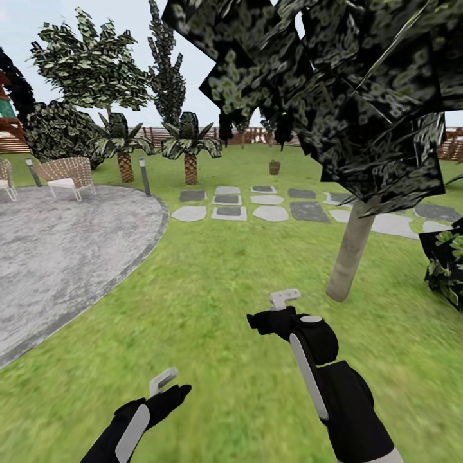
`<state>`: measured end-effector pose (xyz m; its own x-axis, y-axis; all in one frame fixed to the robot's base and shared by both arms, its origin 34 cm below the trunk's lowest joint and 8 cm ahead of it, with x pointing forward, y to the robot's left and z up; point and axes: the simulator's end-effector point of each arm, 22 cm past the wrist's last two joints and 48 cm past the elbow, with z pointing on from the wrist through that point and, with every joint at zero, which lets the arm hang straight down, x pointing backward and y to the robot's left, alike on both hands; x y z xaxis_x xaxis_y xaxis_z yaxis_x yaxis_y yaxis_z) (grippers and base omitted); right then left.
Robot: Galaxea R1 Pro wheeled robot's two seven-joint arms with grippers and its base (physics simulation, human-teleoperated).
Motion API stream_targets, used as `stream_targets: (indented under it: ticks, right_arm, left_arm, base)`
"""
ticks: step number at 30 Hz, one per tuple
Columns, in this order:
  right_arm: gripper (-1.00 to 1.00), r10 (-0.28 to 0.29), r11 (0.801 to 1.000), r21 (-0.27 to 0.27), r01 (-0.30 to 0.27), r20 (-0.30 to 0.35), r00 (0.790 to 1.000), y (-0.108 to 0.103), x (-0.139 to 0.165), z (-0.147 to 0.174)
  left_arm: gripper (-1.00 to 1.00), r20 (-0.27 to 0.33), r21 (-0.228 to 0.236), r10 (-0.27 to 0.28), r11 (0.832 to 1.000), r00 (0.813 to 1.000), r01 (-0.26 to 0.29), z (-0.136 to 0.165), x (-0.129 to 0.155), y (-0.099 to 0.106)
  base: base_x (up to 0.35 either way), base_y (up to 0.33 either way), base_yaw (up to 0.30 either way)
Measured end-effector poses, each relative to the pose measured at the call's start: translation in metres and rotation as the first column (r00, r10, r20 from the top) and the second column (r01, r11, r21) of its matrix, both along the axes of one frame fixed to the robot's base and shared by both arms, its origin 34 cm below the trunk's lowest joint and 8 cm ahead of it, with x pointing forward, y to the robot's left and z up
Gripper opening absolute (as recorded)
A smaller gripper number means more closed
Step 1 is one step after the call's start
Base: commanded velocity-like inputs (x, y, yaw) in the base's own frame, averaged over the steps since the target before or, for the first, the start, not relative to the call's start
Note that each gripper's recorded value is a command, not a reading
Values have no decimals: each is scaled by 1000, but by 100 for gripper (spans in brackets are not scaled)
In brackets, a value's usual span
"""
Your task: Take the three Easter eggs out of the wicker basket on the lawn in the garden, then place them on the lawn next to a single tree (choose any tree) so that all three eggs are next to the same tree and none are left in the basket.
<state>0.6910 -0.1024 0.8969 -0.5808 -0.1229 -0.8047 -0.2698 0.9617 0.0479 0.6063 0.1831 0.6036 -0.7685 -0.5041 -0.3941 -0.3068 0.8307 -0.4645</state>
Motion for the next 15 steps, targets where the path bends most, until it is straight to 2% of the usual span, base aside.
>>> stream_targets:
  ticks: [15]
  right_arm:
    - [100, -2, 1000, -5, 2, -2, 1000, -3, 0, -1]
  left_arm:
    - [100, 0, 1, 0, 1000, 1000, 0, 0, 0, 0]
  base:
    - [334, 0, 4]
